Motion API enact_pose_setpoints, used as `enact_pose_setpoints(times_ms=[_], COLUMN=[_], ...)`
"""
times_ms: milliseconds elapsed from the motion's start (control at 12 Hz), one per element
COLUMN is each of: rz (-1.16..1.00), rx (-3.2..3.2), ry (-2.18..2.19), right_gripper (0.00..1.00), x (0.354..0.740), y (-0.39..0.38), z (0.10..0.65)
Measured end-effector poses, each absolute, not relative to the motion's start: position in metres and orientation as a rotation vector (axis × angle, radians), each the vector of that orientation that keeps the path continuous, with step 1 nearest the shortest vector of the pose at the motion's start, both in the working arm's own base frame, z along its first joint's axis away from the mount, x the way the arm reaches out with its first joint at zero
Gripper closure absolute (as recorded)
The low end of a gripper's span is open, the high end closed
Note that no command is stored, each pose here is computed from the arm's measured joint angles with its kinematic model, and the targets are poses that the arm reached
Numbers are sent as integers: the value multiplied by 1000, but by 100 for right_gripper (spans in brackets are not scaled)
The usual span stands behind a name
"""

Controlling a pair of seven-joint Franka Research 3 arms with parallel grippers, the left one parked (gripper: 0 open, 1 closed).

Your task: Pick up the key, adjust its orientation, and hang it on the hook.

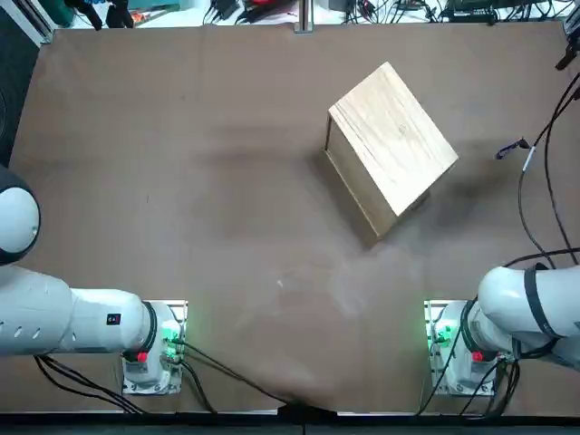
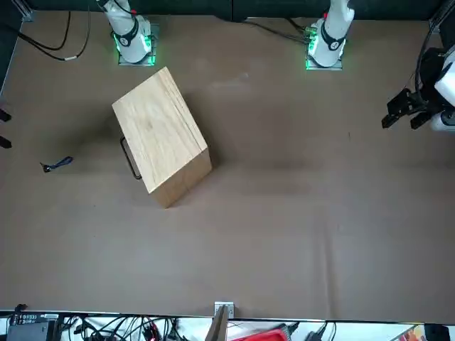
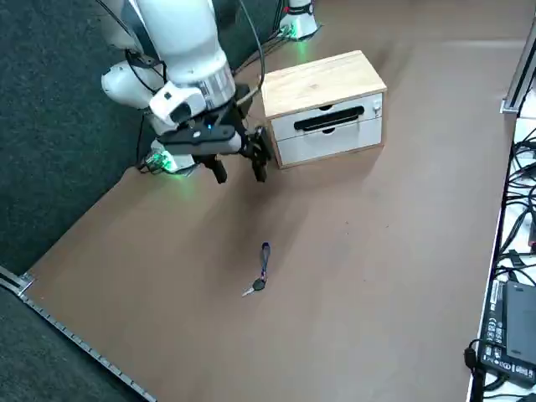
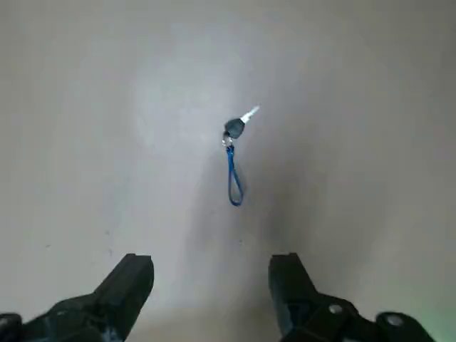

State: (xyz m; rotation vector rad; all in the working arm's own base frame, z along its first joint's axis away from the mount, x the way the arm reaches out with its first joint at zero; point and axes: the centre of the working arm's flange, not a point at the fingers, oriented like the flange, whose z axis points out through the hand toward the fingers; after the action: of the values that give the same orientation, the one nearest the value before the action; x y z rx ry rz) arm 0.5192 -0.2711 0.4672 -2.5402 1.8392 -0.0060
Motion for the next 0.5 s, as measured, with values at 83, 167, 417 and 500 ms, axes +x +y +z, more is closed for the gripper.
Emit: enact_pose_setpoints(times_ms=[83,167,417,500], rz=[15,37,90,99], rx=[-2534,-2532,-2534,-2535], ry=[1852,1858,1864,1865], right_gripper=[0,0,0,0], x=[518,518,523,528], y=[-272,-272,-274,-276], z=[455,442,405,382])
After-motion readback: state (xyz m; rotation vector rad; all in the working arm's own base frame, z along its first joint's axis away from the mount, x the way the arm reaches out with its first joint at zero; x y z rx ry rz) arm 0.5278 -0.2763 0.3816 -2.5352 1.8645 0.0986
